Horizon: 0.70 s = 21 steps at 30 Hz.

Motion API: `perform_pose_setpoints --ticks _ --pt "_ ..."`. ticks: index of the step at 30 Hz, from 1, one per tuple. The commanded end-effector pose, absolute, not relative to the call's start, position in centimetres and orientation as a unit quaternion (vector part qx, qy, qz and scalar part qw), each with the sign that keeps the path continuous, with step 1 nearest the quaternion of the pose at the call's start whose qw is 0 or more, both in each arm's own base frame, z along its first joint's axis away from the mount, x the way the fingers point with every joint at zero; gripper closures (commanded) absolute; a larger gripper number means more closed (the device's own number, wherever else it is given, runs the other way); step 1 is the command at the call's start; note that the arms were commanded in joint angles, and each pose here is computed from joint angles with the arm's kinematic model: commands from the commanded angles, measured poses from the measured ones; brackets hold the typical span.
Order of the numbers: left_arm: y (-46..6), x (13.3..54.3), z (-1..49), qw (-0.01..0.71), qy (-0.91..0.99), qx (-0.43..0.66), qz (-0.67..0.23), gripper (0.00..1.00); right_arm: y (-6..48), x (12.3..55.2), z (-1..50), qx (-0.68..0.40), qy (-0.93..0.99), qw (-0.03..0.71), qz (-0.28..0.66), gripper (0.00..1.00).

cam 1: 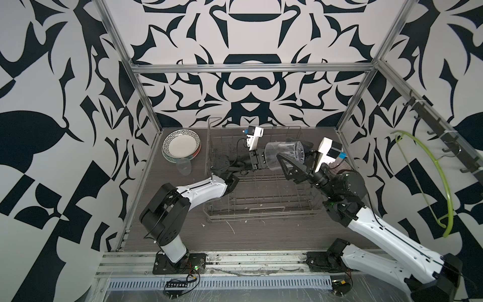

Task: Load bowls into a dish rack
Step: Flip the distractor at the dish rack.

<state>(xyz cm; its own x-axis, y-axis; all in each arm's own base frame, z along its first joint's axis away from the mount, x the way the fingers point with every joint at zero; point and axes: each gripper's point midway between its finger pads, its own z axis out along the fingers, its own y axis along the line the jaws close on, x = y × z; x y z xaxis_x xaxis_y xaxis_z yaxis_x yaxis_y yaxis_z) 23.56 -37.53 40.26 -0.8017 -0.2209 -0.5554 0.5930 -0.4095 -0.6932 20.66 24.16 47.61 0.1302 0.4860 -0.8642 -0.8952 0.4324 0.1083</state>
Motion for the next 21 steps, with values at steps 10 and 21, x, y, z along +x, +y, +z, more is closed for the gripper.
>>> perform_pose_setpoints --ticks 10,21 --pt "-35.8 29.7 32.6 0.252 0.619 0.11 -0.736 0.47 23.2 20.2 52.4 -0.255 0.411 0.753 0.446 0.62" --pt "-25.8 32.4 27.6 0.363 0.851 -0.004 -0.378 0.47 25.2 23.9 50.7 -0.295 0.476 0.715 0.419 0.62"
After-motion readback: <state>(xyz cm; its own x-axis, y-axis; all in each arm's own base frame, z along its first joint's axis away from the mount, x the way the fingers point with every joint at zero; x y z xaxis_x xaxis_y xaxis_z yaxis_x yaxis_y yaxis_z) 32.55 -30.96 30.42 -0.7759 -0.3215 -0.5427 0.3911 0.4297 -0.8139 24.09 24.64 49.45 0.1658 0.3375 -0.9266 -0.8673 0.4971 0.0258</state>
